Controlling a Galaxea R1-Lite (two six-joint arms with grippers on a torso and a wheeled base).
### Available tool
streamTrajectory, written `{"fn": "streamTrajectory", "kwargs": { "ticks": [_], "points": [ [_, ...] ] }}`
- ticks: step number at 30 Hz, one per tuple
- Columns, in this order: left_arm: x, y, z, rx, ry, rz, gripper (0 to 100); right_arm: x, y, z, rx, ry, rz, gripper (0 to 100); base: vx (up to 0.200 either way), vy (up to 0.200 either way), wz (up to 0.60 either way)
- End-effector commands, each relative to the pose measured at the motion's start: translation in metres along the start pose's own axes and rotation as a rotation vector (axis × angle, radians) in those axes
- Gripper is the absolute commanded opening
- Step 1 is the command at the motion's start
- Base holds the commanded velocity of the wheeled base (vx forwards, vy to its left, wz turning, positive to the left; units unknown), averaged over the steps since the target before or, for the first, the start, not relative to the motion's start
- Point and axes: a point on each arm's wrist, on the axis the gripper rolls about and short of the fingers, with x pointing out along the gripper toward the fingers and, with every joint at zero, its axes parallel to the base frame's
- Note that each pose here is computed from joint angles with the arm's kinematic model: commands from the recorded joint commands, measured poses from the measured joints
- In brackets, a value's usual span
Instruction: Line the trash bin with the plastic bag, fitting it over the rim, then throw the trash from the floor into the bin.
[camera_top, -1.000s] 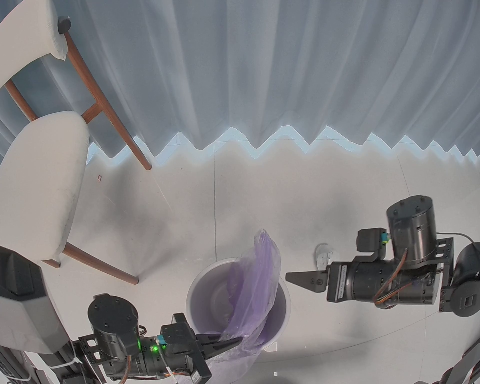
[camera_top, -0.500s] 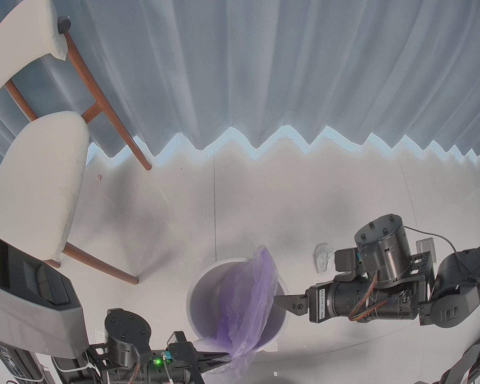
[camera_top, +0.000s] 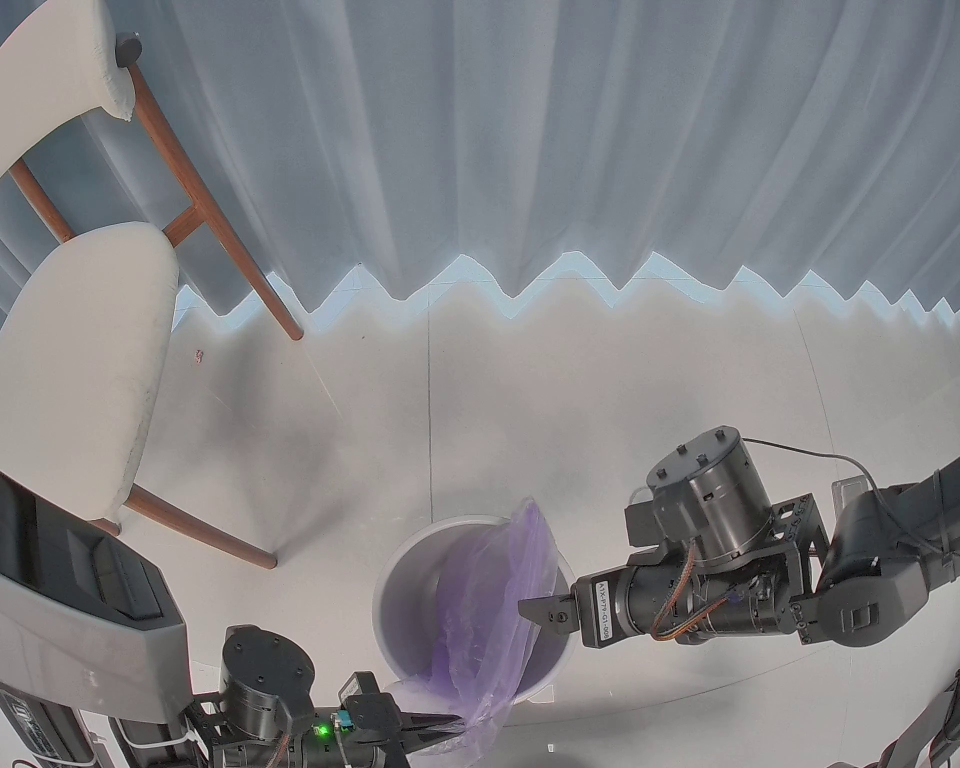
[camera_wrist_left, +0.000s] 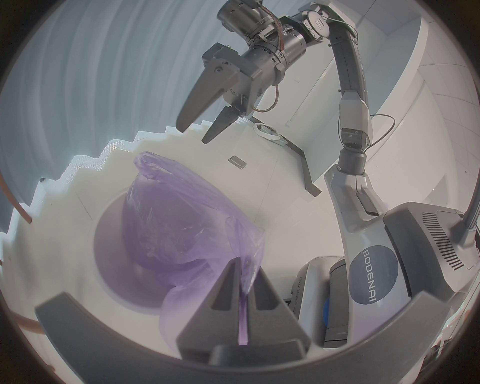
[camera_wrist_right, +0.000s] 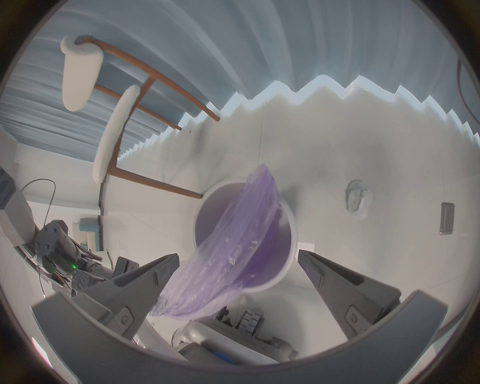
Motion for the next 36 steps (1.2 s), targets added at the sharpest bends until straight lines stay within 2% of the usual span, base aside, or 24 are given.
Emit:
{"fn": "streamTrajectory", "kwargs": {
  "ticks": [1,10,16,19,29,36],
  "points": [
    [-0.002,-0.003,-0.002,-0.001,0.014,-0.007,0,-0.001,0.008,0.011,-0.004,0.009,0.000,100,0.000,0.000,0.00],
    [-0.003,-0.003,-0.001,0.001,0.008,-0.006,0,0.037,0.011,0.018,-0.009,0.034,-0.058,100,0.000,0.000,0.00],
    [-0.003,-0.003,-0.001,0.002,0.010,-0.004,0,0.039,0.014,0.016,-0.061,0.043,-0.100,100,0.000,0.000,0.00],
    [-0.003,-0.003,-0.001,0.000,0.010,-0.003,0,0.044,0.008,0.008,-0.080,0.101,-0.136,100,0.000,0.000,0.00],
    [-0.005,0.001,-0.001,-0.005,0.006,0.016,0,0.034,-0.012,0.003,-0.064,0.134,-0.195,100,0.000,0.000,0.00],
    [-0.007,0.003,0.001,-0.005,-0.006,0.030,0,0.023,-0.018,0.013,-0.041,0.094,-0.198,100,0.000,0.000,0.00]
  ]
}}
